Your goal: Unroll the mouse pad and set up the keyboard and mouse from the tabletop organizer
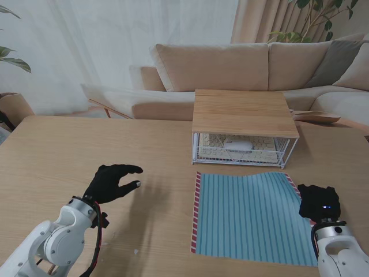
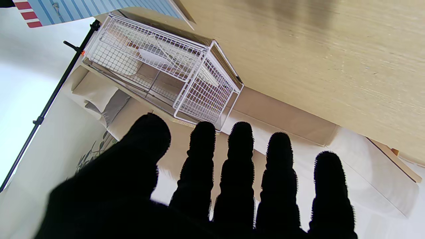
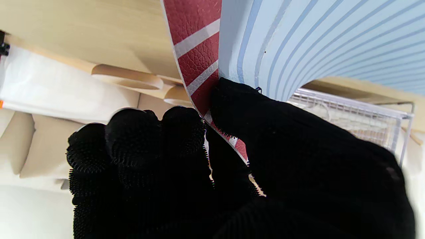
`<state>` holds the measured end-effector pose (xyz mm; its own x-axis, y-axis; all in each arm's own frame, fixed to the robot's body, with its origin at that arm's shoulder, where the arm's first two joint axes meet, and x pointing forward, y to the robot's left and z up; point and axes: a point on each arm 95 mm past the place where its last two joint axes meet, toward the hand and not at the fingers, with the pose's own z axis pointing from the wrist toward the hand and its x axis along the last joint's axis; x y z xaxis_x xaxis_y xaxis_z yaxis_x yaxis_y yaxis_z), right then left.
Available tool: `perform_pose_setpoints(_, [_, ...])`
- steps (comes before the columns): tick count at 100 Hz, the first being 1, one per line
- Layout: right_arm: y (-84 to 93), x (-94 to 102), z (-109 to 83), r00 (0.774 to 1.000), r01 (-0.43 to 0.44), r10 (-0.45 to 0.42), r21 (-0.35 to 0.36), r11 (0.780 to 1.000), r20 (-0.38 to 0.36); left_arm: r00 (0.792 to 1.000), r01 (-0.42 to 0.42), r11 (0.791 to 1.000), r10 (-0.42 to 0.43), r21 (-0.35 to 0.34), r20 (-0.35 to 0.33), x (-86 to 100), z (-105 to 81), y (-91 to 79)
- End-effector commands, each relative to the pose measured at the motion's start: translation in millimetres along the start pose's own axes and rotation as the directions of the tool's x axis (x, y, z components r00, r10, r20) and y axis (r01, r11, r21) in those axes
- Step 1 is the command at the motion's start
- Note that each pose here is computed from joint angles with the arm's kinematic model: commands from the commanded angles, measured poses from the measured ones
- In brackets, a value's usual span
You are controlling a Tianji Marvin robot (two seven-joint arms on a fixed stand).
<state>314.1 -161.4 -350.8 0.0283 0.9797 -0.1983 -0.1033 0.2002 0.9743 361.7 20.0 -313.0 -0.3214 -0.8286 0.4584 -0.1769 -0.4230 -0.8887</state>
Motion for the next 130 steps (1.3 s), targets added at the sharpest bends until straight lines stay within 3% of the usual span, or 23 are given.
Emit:
perform_pose_setpoints(1, [-4.2, -7.3, -4.6, 1.0, 0.01, -0.01, 0.016, 1.0, 0.015, 1.0, 0.012, 1.0, -0.012, -0.019, 0.014, -1.7, 0.0, 3.9])
perform_pose_setpoints(22, [-4.9, -18.3, -7.3, 0.998, 0.042, -0.042, 0.011, 0.999, 0.04, 1.0, 0.021, 1.0, -0.021, -0.022, 0.023, -3.8, 0.7, 4.6])
perform_pose_setpoints(130, [-11.6, -35.8, -15.6, 0.983, 0.149, -0.152, 0.036, 0.988, 0.106, 0.999, 0.021, 0.999, -0.02, -0.029, 0.035, -4.5, -0.7, 6.3])
